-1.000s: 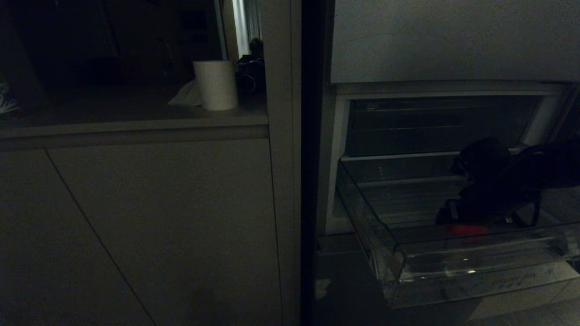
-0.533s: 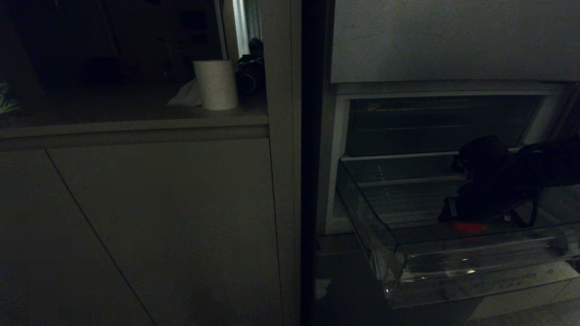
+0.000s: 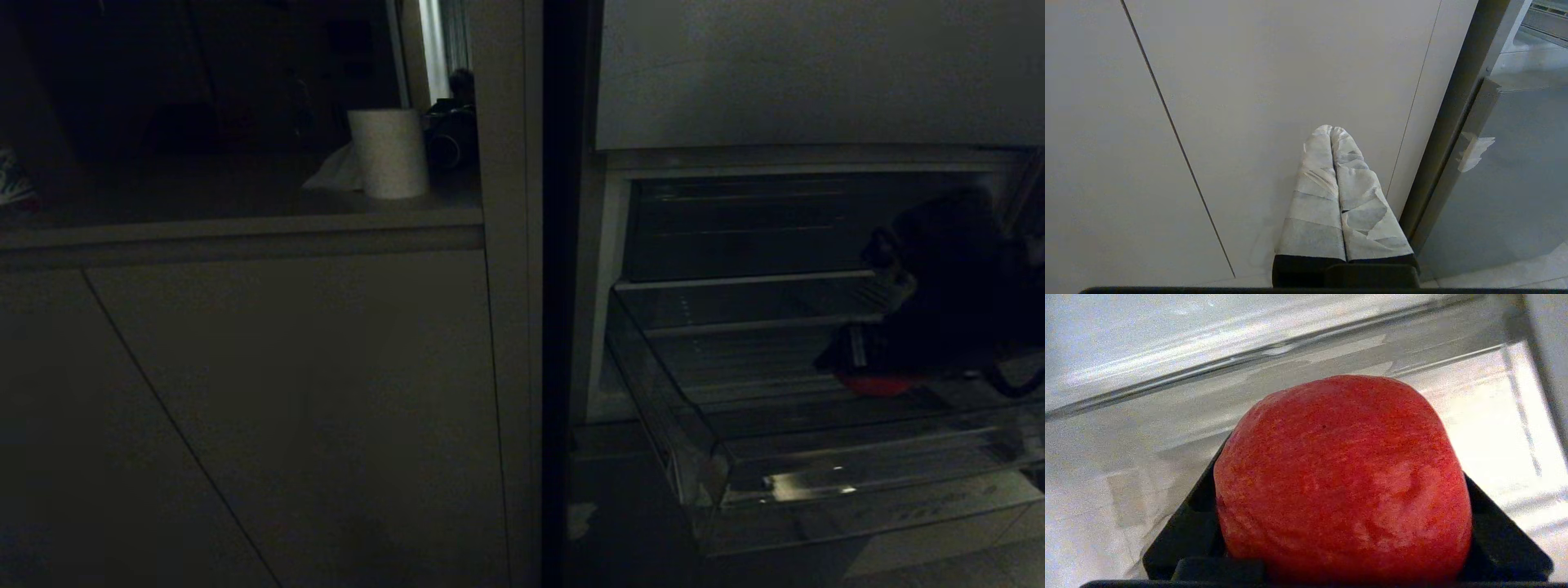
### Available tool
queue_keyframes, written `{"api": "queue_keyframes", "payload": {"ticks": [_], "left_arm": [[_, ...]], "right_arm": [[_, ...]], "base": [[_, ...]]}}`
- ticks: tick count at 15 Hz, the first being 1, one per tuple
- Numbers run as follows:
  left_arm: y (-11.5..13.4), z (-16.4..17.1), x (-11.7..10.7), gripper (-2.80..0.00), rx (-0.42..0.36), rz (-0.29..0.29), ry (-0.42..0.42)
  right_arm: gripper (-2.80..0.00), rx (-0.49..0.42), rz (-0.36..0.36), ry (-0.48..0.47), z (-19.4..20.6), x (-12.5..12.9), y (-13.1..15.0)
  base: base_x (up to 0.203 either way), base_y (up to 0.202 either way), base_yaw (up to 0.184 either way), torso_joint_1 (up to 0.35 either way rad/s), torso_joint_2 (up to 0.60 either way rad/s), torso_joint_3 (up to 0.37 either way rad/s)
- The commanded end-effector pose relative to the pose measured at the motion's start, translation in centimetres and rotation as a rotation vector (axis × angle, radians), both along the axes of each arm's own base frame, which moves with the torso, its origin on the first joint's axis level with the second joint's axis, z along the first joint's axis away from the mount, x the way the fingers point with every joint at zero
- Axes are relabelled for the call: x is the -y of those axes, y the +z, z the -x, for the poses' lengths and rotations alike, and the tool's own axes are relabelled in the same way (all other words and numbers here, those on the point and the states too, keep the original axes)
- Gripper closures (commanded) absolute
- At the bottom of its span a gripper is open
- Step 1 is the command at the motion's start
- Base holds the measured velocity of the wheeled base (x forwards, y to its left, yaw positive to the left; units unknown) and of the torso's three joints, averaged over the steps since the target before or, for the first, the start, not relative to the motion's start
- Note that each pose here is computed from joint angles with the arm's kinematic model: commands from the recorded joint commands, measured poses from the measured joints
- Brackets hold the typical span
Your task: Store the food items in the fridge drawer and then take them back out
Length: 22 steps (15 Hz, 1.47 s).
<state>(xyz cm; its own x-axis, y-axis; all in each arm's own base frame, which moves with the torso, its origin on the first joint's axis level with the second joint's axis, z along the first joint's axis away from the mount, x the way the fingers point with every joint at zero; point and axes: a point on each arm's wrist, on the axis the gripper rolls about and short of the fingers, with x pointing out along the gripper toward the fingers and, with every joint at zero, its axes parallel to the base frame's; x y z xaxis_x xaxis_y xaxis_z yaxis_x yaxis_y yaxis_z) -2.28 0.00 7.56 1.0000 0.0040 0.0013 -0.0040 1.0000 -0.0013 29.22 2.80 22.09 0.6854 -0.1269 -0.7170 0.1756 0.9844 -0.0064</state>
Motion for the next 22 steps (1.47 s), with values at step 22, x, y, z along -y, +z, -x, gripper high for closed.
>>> {"api": "queue_keyframes", "payload": {"ticks": [22], "left_arm": [[0.0,0.0,0.0,0.00,0.000,0.002,0.001]], "right_arm": [[0.00,0.448,0.026,0.116,30.3,3.6,-11.8]], "base": [[0.000,0.000,0.000,0.000,0.00,0.000]]}}
